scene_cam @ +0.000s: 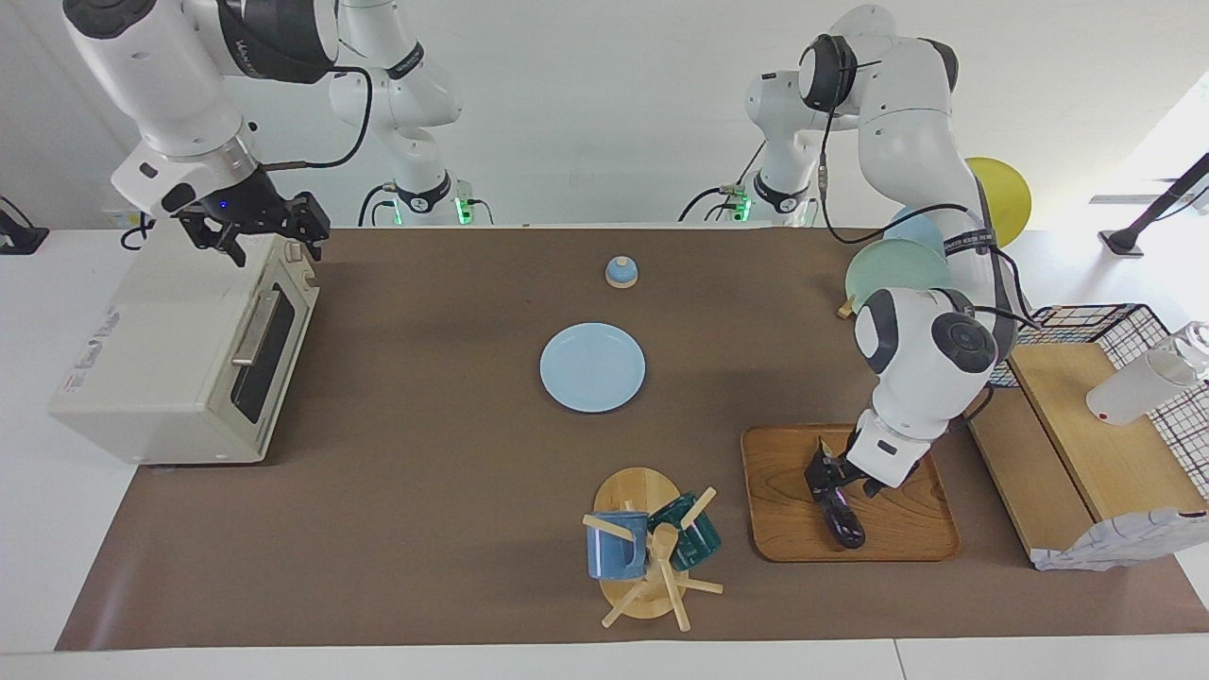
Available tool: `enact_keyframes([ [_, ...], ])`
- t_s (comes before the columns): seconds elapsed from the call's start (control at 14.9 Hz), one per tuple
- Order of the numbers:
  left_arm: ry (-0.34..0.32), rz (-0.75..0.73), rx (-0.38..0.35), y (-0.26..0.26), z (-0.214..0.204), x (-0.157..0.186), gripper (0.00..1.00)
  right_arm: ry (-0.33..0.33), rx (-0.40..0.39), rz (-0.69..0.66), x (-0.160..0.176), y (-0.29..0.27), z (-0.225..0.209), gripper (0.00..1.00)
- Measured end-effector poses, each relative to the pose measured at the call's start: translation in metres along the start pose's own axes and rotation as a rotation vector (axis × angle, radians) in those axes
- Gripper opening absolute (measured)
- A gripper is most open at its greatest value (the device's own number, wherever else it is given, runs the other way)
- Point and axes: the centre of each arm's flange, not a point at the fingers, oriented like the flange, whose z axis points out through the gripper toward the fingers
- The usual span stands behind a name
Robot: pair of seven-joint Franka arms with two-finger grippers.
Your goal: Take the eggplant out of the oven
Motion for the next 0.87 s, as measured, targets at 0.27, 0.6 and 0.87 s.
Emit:
enact_keyframes([
  [0.27, -0.066, -0.028, 0.023, -0.025, -0.107, -0.024, 1.0, 0.001, 0.0, 0.0, 0.0, 0.0, 0.0, 1.0],
  [0.6, -0.164, -0.02, 0.045, -0.028, -0.198, -0.082, 1.0, 0.001, 0.0, -0.001, 0.0, -0.001, 0.0, 1.0],
  [0.87, -0.228, -0.017, 0.053, -0.031, -0.21, -0.128, 1.0, 0.0, 0.0, -0.002, 0.0, -0.001, 0.0, 1.0],
])
